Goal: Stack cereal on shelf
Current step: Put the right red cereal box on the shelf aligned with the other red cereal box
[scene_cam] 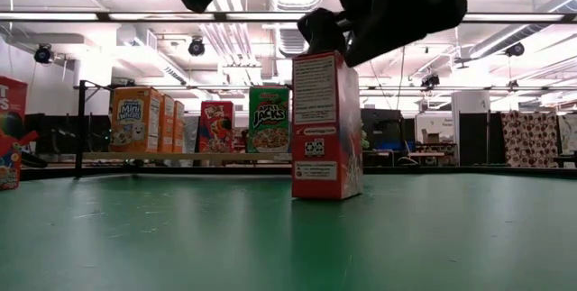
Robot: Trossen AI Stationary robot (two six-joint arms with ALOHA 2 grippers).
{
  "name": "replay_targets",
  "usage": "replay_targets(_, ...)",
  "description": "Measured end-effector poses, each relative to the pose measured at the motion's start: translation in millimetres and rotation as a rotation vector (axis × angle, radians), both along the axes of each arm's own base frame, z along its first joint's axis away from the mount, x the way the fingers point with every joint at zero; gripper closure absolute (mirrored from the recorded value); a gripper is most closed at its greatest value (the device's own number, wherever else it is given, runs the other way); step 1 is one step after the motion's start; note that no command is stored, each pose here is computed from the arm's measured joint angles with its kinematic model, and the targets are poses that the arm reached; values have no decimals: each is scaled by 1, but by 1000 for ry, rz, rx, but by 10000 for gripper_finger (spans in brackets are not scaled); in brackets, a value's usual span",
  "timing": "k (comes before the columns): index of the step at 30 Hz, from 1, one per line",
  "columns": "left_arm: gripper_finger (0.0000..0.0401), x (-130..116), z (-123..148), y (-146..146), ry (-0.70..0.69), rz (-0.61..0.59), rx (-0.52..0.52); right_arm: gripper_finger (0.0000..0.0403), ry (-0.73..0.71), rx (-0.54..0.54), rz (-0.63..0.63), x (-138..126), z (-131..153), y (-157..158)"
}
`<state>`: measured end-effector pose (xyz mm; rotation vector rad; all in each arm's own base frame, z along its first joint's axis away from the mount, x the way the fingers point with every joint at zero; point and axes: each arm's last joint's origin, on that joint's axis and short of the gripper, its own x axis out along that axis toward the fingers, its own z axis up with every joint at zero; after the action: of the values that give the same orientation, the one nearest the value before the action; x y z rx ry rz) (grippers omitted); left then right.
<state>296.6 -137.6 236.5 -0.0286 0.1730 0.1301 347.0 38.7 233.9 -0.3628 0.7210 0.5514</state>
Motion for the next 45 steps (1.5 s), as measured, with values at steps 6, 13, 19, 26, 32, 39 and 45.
replay_targets(6, 400, 0, 0, 0, 5, -3, 16, 107, 54, -9, 6, 3, -13, 0)
replay_targets(13, 400, -2, 3, 0, 1, -6, 25, 149, 73, 7, -15, 2, -13, 0)
replay_targets(19, 400, -15, 14, -2, 35, -44, 93, 185, 81, 42, -56, 1, -11, 0)
replay_targets(26, 400, -37, 34, 9, 80, -40, 118, 215, 105, 100, -124, 2, -10, 0)
replay_targets(32, 400, -56, 44, 20, 136, -31, 124, 234, 22, 122, -181, 9, -4, 0)
replay_targets(39, 400, -80, 62, 34, 156, -34, 174, 244, -205, 34, -332, 22, 10, -6)
replay_targets(45, 400, -99, 73, 46, 165, 8, 279, 251, -317, -8, -454, 37, 34, -17)
